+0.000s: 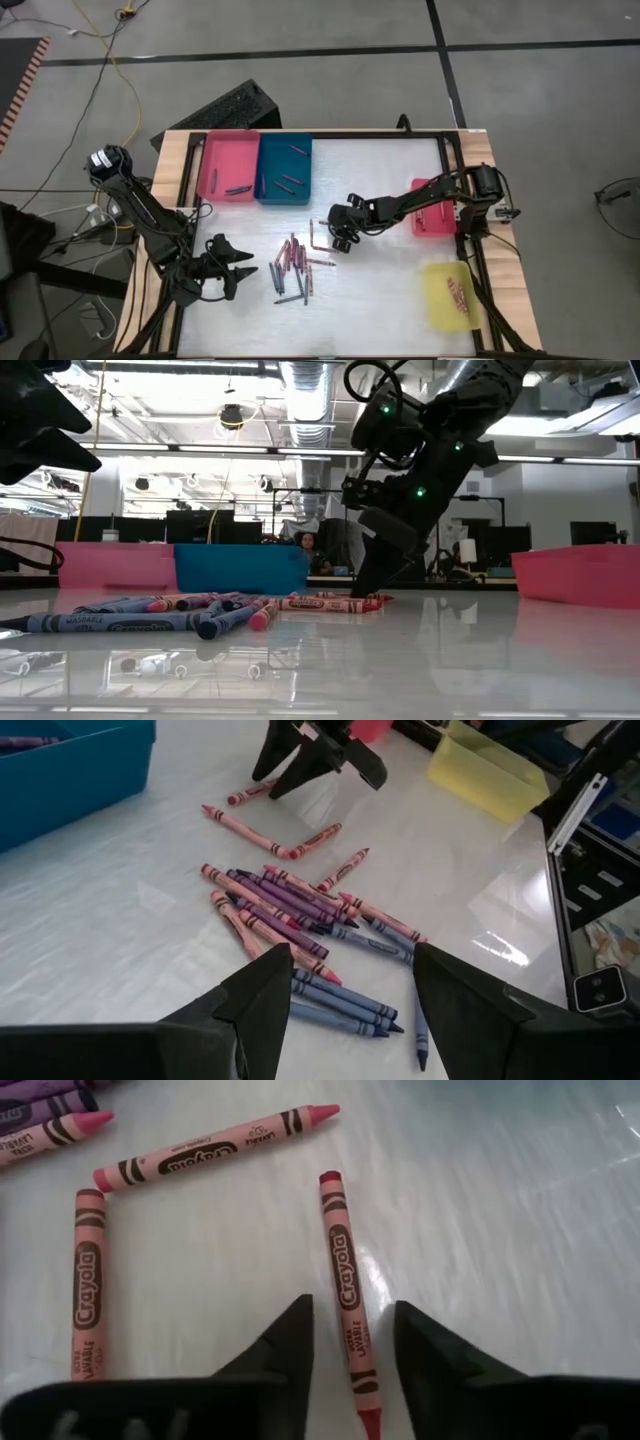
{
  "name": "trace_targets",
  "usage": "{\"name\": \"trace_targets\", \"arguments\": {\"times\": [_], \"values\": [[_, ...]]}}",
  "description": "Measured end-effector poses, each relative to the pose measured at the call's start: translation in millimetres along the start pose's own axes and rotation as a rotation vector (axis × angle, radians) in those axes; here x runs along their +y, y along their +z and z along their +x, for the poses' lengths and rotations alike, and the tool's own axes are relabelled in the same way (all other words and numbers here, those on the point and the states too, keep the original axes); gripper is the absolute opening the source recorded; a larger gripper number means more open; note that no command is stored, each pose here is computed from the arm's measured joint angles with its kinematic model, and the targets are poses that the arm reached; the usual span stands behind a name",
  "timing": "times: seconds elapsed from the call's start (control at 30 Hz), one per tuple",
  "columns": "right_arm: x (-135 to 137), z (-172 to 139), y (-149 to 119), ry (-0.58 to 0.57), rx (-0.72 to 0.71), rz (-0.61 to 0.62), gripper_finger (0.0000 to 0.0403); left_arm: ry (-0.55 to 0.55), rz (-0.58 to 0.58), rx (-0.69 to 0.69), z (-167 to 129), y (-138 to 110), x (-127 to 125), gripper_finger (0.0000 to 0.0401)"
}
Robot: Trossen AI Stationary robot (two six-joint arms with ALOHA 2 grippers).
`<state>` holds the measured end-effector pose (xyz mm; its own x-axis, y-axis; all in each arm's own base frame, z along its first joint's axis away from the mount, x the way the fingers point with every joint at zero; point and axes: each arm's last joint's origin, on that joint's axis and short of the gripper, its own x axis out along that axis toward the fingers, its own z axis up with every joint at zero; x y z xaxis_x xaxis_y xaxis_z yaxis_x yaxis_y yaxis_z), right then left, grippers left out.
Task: Sort crayons
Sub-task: Put the red crayon into the small red bin
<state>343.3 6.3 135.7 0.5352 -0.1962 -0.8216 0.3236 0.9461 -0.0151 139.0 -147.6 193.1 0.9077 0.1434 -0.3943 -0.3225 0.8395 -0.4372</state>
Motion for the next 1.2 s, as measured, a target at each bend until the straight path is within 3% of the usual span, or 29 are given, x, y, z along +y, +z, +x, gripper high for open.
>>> {"name": "trace_targets", "arguments": {"times": [0.4,0.77,0.97,1.2], "values": [[2.1,-0.2,-2.5,-0.001,0.012,0.073,0.0009,-0.002,-0.012,0.004,0.0,-0.1,-0.1,0.0199],[15.2,-14.7,-0.4,-0.023,-0.070,0.346,0.0008,-0.003,-0.016,0.005,0.0,-0.1,-0.1,0.0199],[20.3,-44.4,3.6,0.009,-0.102,0.443,0.0008,-0.003,-0.016,0.005,0.0,-0.1,-0.1,0.0199],[18.6,-89.7,-7.4,-0.104,-0.094,0.479,0.0008,-0.003,-0.023,0.006,0.0,-0.2,-0.1,0.0199]]}}
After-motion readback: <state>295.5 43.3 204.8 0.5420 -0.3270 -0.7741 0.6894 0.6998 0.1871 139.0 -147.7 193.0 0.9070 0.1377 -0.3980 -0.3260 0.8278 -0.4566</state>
